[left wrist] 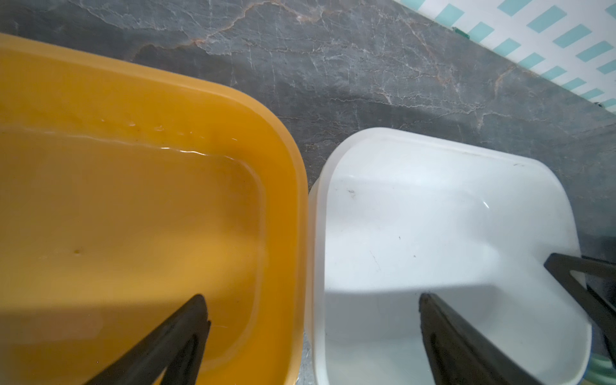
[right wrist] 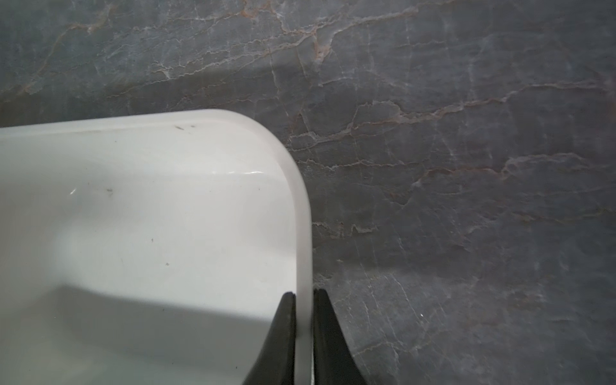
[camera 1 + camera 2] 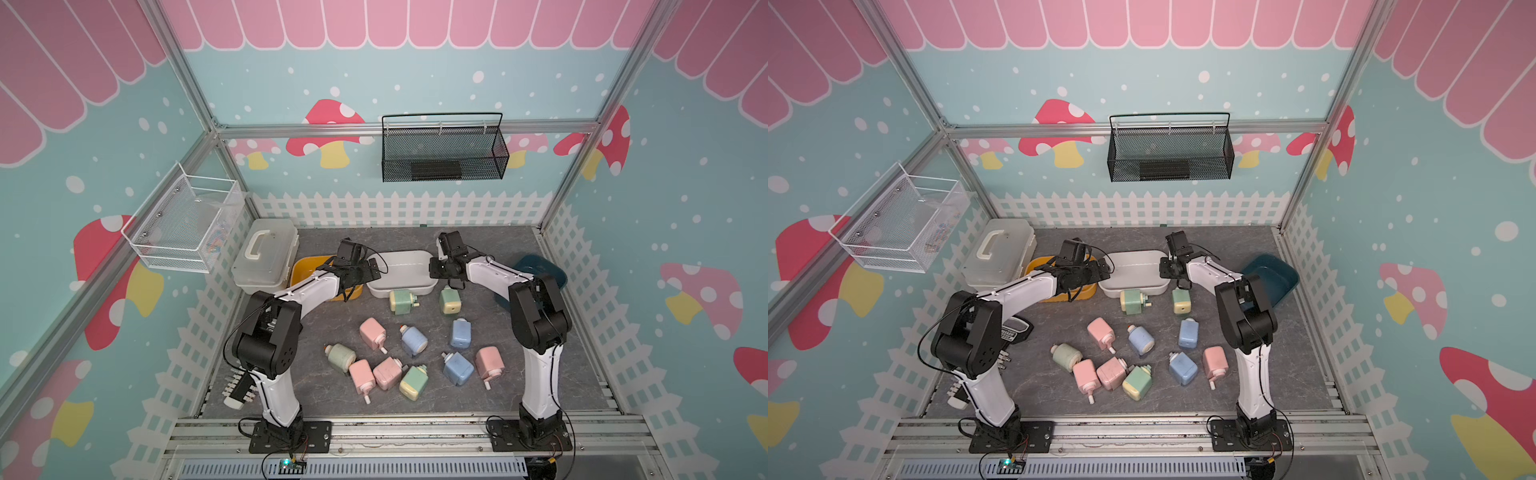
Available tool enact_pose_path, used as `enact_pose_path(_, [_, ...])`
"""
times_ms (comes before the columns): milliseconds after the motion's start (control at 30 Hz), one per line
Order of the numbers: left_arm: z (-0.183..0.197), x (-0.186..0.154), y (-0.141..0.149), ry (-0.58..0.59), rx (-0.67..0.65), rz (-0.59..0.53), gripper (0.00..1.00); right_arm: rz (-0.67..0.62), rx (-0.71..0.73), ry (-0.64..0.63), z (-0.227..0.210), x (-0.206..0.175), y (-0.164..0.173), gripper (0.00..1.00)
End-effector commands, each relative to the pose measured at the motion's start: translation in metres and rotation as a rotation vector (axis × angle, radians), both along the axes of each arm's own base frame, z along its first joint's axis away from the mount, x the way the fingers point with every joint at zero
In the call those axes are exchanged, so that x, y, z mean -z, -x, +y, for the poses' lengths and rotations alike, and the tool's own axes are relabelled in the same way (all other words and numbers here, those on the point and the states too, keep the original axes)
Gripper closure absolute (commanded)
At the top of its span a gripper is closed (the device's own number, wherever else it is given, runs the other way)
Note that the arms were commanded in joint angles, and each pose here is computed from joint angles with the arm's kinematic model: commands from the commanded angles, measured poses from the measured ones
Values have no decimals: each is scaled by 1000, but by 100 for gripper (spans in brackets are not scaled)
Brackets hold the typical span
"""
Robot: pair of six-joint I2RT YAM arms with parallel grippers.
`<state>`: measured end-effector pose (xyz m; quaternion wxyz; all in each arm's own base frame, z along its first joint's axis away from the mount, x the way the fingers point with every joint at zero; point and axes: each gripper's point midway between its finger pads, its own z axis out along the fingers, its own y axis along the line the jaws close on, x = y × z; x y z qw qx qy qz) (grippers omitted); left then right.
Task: Place the pencil sharpeners by color into the storage box
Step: Move the storage box to the center of the board.
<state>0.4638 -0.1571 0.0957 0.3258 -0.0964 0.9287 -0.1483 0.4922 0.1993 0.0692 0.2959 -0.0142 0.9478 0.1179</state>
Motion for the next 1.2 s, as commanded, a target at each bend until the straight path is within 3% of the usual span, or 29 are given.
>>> enact_pose_path(0, [-3,6,-4,2,21,17,1,-9,65,13,-10,-8,6,85])
enact_pose_path(333, [-18,11,-1,49,99,36,1,5,-55,-43,16,-11,0,82])
enact_pose_path(900, [-11,-10,11,-2,133,-1,1,-14,-56,-57,13,-23,24,82])
enact_pose_path(1067, [-7,-25,16,-7,134,-48,1,-46,-72,3,2,-30,29,73])
enact_pose_path(1167, [-6,-31,21,-9,144,-68,1,-101,-111,19,-2,-53,34,64])
